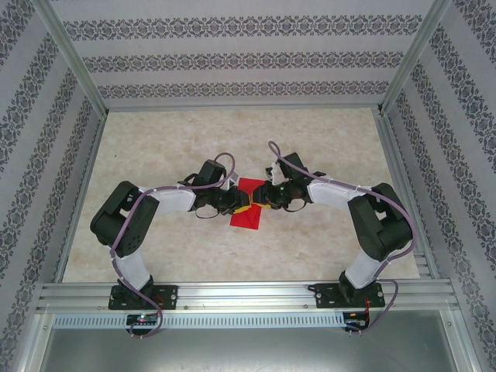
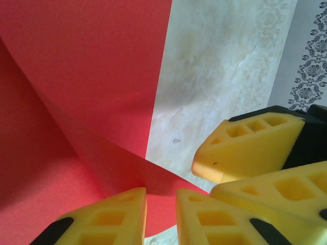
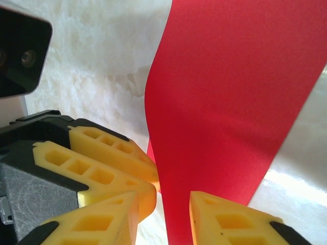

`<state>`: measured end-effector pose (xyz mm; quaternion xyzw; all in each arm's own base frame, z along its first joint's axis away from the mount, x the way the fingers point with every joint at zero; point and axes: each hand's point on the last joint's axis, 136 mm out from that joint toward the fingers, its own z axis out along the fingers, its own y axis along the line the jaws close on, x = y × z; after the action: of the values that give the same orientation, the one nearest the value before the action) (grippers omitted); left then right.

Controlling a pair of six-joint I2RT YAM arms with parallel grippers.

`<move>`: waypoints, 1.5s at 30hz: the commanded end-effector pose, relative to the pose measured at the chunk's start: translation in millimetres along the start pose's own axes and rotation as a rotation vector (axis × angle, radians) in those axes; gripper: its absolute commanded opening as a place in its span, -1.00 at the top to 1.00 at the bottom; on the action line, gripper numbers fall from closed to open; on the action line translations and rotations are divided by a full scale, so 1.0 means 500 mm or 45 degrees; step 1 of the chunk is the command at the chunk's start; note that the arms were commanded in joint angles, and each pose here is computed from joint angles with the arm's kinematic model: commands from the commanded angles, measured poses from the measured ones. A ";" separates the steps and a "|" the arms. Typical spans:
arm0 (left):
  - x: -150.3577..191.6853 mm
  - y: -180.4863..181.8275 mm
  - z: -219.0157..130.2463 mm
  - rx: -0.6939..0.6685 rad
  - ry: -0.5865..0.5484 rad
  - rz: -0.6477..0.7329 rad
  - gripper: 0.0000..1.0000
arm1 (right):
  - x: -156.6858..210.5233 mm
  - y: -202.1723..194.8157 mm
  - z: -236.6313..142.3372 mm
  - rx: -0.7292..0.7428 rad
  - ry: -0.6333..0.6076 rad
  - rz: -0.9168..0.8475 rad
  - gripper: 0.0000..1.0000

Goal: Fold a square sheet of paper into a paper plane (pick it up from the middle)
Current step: Fold the triangle a second time at the center of the table.

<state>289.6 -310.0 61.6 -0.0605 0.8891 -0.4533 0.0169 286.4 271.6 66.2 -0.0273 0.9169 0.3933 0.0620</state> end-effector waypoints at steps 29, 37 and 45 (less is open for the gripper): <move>-0.025 -0.034 0.007 0.067 -0.001 0.034 0.57 | -0.009 -0.063 0.018 0.211 0.049 -0.099 0.91; -0.024 -0.032 0.023 0.058 0.031 0.042 0.58 | -0.015 -0.076 0.026 0.252 0.063 -0.107 0.90; -0.024 -0.027 0.033 0.041 0.043 0.042 0.60 | -0.021 -0.089 0.030 0.290 0.066 -0.103 0.91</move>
<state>301.3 -322.2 58.8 -0.0543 0.8856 -0.4611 0.0069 293.2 253.7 26.1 -0.0605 0.9525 0.2952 0.0447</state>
